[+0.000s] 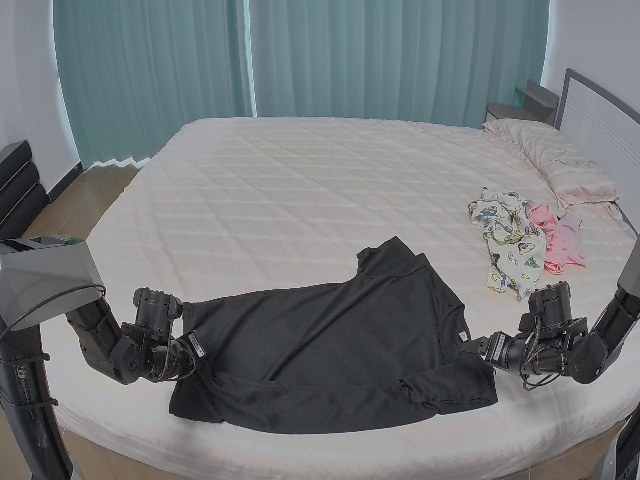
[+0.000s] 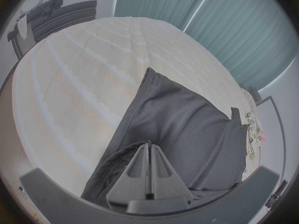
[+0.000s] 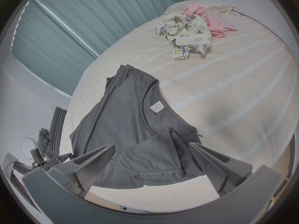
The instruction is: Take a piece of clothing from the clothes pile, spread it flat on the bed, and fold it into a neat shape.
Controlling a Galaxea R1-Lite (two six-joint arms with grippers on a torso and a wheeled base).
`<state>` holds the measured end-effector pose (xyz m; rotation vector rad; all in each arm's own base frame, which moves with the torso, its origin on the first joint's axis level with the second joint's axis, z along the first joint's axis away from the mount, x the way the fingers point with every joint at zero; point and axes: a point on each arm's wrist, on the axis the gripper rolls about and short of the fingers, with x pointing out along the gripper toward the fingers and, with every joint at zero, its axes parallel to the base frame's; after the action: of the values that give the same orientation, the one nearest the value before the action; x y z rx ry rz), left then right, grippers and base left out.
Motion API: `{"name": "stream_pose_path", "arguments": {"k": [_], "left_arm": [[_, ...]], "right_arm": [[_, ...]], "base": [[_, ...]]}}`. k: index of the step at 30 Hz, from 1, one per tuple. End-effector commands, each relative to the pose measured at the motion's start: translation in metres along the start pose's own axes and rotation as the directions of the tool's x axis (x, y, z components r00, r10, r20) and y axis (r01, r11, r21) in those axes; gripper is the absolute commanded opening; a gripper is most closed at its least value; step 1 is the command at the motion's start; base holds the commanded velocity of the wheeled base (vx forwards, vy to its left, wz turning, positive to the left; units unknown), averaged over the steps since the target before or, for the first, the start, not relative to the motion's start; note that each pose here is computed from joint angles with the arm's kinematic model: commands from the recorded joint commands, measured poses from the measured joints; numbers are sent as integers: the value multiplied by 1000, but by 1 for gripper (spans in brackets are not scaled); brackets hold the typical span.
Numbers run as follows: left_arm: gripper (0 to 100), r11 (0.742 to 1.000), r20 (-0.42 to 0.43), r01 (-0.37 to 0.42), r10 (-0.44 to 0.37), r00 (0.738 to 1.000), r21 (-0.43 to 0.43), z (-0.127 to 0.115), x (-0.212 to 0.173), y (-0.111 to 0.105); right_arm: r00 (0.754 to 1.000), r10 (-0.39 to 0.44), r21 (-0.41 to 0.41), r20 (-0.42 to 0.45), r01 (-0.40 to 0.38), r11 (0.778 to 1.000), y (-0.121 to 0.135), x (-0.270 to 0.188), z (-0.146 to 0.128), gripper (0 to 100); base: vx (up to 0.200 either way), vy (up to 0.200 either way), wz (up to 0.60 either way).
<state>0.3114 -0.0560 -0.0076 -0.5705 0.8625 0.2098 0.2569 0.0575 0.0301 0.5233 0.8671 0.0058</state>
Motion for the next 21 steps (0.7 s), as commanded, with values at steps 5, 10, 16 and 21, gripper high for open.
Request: {"name": "stream_pose_path", "arguments": {"k": [5, 10, 16, 21], "left_arm": [[0, 999, 29, -18, 19, 999, -45, 7, -6, 6], [0, 997, 42, -33, 36, 998, -77, 13, -9, 15], [0, 996, 38, -16, 19, 999, -88, 16, -12, 16], [0, 994, 12, 7, -6, 1000, -108, 16, -12, 16]], "right_arm": [[1000, 11, -3, 20, -11, 1000, -1, 4, 6, 100], [998, 40, -67, 46, -37, 997, -5, 13, 21, 100], [998, 64, -129, -1, -64, 990, -10, 29, 22, 100], [998, 55, -151, -22, -57, 987, -18, 48, 26, 100]], "base": [[0, 0, 0], [0, 0, 0], [0, 0, 0], [0, 0, 0]]}}
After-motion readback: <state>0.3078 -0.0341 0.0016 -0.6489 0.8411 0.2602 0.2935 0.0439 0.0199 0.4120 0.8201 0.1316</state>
